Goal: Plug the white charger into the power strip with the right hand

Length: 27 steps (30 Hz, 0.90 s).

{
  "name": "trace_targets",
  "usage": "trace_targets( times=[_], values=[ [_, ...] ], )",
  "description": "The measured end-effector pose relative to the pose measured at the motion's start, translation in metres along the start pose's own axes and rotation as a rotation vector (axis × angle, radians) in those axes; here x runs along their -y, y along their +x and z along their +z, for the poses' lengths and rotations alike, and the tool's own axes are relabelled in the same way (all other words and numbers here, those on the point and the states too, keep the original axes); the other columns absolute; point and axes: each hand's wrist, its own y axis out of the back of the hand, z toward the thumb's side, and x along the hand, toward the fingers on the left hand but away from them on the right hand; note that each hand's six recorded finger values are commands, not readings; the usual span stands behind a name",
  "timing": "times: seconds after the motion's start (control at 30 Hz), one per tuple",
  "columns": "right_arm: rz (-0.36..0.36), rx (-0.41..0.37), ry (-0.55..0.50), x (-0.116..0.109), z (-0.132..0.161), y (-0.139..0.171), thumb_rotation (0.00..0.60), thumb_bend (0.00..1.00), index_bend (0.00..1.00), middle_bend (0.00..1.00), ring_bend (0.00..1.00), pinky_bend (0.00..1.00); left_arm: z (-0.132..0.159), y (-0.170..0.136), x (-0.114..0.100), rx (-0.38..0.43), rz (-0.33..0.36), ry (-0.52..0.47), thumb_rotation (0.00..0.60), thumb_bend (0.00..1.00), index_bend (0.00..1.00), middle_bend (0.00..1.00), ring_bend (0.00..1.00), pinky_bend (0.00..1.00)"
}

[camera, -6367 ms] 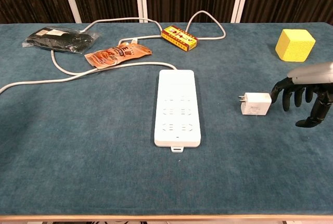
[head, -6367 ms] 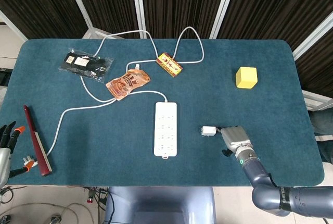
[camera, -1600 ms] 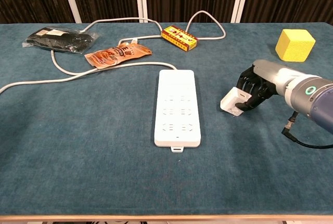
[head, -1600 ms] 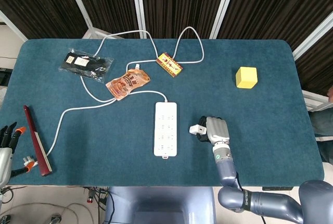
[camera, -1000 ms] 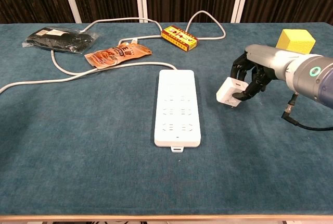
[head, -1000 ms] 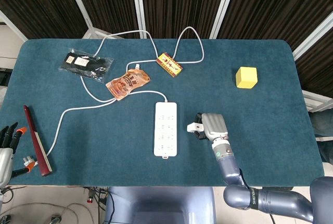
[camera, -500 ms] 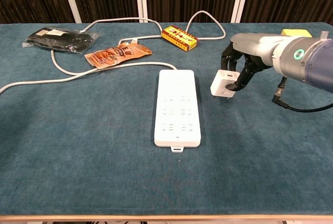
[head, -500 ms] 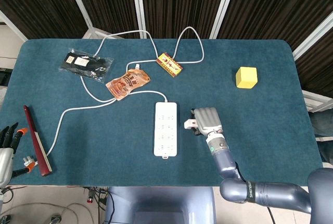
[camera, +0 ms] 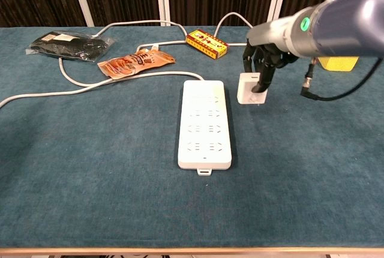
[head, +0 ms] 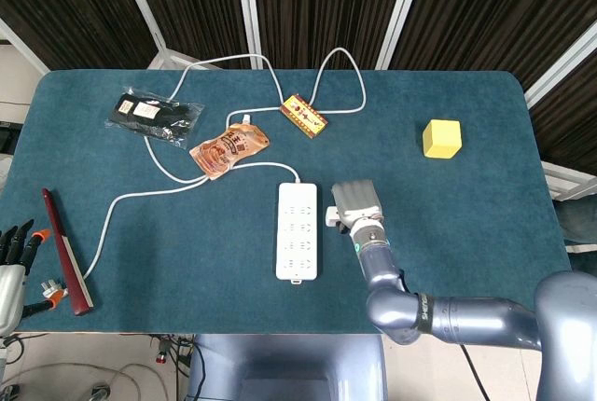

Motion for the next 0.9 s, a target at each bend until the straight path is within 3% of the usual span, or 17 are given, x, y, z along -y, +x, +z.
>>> trace_targets(
  times=[0.1,0.27,0.63,0.9],
  values=[
    [-0.014,0.007,-0.015,-0.015,0.011,0.0,0.6,0.61,0.94,0.83,0.9,0.96,-0.001,0.0,-0.001,-0.002,0.001,-0.003,0.6,0.1,0.17,0.0,0.0,0.0],
    [-0.03,0.006,-0.066,-0.02,0.018,0.001,0.6,0.61,0.95,0.83,0.9,0.96,-0.001,-0.001,-0.001,-0.001,0.002,-0.005,0.6,0.1,0.18,0.0,0.0,0.0],
    [-0.047,-0.027,-0.077,-0.017,0.045,-0.001,0.6,0.61,0.95,0.83,0.9,0.96,0.0,-0.001,0.0,0.003,-0.003,-0.001,0.6,0.1,0.18,0.0,0.0,0.0],
    [-0.114,-0.058,-0.035,-0.012,0.056,-0.008,0.6,0.61,0.95,0.83,0.9,0.96,-0.001,-0.001,-0.001,0.002,-0.003,-0.008,0.6,0.1,0.18,0.0,0.0,0.0]
  ],
)
